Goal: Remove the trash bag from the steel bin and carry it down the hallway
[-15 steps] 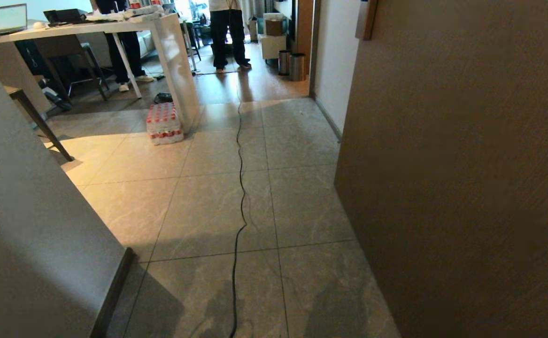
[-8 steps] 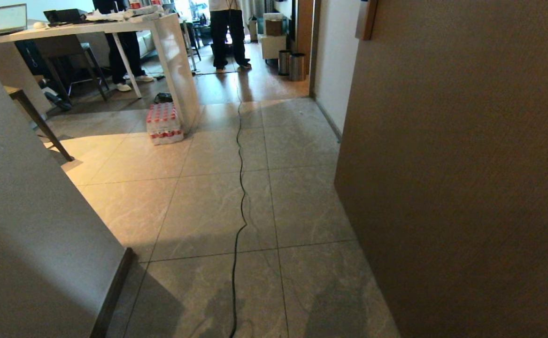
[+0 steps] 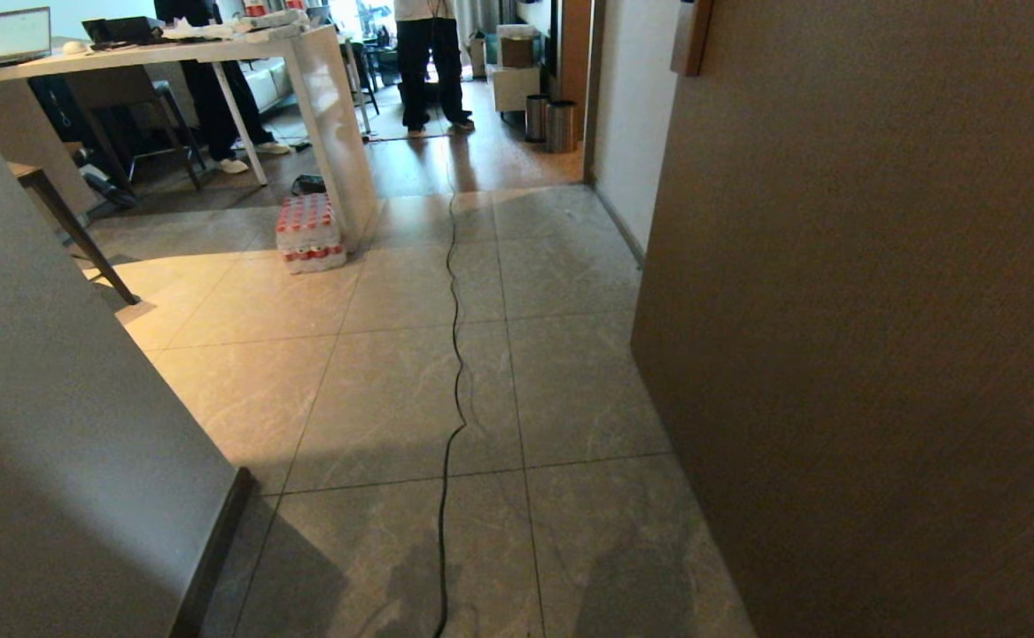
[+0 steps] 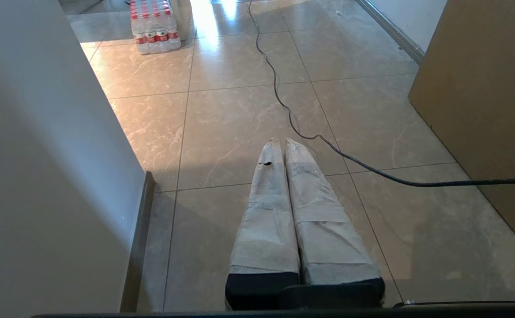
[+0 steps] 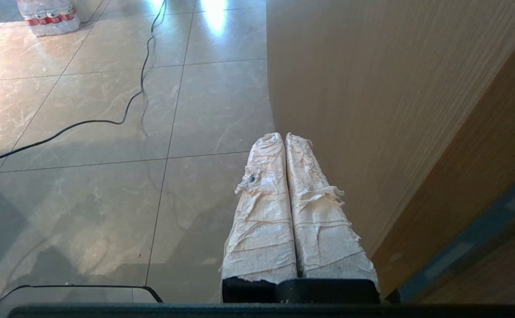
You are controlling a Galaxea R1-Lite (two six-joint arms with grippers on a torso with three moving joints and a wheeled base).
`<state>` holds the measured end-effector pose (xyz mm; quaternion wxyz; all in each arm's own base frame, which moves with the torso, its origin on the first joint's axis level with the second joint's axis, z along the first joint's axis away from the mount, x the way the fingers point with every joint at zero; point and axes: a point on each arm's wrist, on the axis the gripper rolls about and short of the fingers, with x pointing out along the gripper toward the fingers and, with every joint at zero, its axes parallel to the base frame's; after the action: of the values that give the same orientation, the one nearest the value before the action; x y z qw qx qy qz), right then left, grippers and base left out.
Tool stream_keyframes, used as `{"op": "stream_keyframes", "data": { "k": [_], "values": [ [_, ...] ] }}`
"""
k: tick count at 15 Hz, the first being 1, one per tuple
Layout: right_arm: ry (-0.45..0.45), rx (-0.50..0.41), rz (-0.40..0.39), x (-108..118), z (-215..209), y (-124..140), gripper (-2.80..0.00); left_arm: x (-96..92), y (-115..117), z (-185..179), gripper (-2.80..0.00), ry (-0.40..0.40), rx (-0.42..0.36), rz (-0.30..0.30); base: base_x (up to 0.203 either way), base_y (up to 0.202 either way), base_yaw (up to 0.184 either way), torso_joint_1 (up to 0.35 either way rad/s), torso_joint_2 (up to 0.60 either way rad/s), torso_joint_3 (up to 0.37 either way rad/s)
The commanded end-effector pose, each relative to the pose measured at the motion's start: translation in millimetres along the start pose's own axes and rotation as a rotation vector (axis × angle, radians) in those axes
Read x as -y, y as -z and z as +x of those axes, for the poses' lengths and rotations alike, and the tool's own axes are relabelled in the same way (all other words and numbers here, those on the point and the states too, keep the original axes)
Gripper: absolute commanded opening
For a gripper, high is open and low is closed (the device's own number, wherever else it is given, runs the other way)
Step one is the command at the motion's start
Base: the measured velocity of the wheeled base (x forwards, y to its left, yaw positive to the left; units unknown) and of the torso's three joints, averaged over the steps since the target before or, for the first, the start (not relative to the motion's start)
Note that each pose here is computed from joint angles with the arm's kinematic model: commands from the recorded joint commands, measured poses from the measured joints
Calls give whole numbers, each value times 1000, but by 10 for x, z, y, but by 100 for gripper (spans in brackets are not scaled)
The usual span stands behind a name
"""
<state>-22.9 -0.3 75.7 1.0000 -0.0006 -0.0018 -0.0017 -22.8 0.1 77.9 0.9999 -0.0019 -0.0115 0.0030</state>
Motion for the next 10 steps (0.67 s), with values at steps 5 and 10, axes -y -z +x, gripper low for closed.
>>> {"op": "stream_keyframes", "data": {
  "k": [5,10],
  "values": [
    [0,1,0,0,1,-2,-280,0,29,7,-280,-1,-9,-1,0,0,0,0,0,0],
    [0,-1,0,0,1,-1,-280,0,31,8,-280,-2,-10,-1,0,0,0,0,0,0]
  ]
}}
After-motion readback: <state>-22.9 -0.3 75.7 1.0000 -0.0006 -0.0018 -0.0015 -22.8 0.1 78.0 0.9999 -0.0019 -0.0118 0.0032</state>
